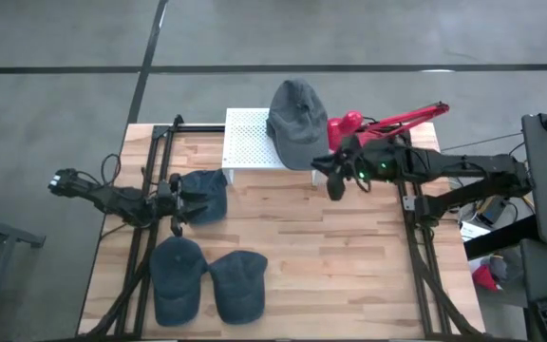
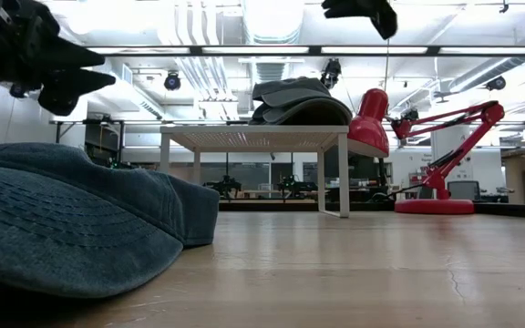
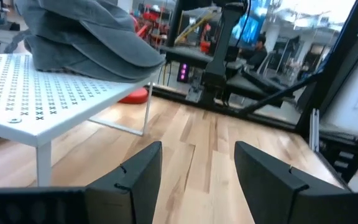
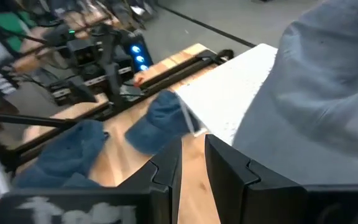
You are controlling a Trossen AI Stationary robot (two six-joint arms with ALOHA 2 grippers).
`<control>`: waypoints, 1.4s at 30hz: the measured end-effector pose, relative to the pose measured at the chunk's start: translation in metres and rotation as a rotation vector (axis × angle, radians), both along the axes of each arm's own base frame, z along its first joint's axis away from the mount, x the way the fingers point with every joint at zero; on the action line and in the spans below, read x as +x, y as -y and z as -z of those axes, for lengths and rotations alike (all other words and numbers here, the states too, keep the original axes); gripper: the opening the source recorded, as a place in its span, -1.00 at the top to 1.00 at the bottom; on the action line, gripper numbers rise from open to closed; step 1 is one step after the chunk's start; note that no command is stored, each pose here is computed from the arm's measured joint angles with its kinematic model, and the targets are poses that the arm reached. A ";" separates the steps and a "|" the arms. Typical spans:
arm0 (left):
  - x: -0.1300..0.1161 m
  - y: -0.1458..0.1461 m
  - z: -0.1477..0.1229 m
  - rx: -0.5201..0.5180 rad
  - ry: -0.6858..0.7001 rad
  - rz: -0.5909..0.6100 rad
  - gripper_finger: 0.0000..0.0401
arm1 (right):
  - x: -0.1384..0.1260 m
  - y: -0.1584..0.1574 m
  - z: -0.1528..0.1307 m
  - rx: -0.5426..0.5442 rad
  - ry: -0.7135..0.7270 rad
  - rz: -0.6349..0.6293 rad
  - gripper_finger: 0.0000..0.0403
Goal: Pick & Place hat
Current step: Put the bottom left blue cap beside the gray caps on the shelf
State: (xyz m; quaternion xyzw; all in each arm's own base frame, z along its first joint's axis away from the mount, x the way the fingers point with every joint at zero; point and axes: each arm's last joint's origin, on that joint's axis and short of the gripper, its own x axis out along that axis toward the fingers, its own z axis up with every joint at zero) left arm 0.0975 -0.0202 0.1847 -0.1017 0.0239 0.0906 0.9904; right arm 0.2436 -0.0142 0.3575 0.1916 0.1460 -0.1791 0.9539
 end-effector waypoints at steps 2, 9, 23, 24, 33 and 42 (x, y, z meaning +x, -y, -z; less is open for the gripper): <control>0.001 0.000 -0.007 0.008 -0.023 0.000 -0.02 | -0.008 -0.005 0.008 0.007 0.048 -0.017 0.66; 0.008 0.004 -0.036 0.005 -0.195 0.036 -0.02 | -0.035 -0.013 0.034 0.011 0.144 -0.054 0.66; 0.041 0.021 -0.104 -0.011 -0.625 0.100 -0.02 | -0.070 -0.012 0.078 0.016 0.135 -0.056 0.66; 0.044 0.022 -0.107 -0.023 -0.641 0.099 -0.02 | -0.072 -0.012 0.080 0.019 0.139 -0.055 0.66; 0.060 0.036 -0.123 -0.266 -0.788 0.119 -0.02 | -0.090 -0.012 0.106 0.030 0.241 -0.059 0.66; 0.068 0.061 -0.109 -0.704 -1.016 0.105 -0.02 | -0.104 -0.012 0.131 0.077 0.398 -0.086 0.66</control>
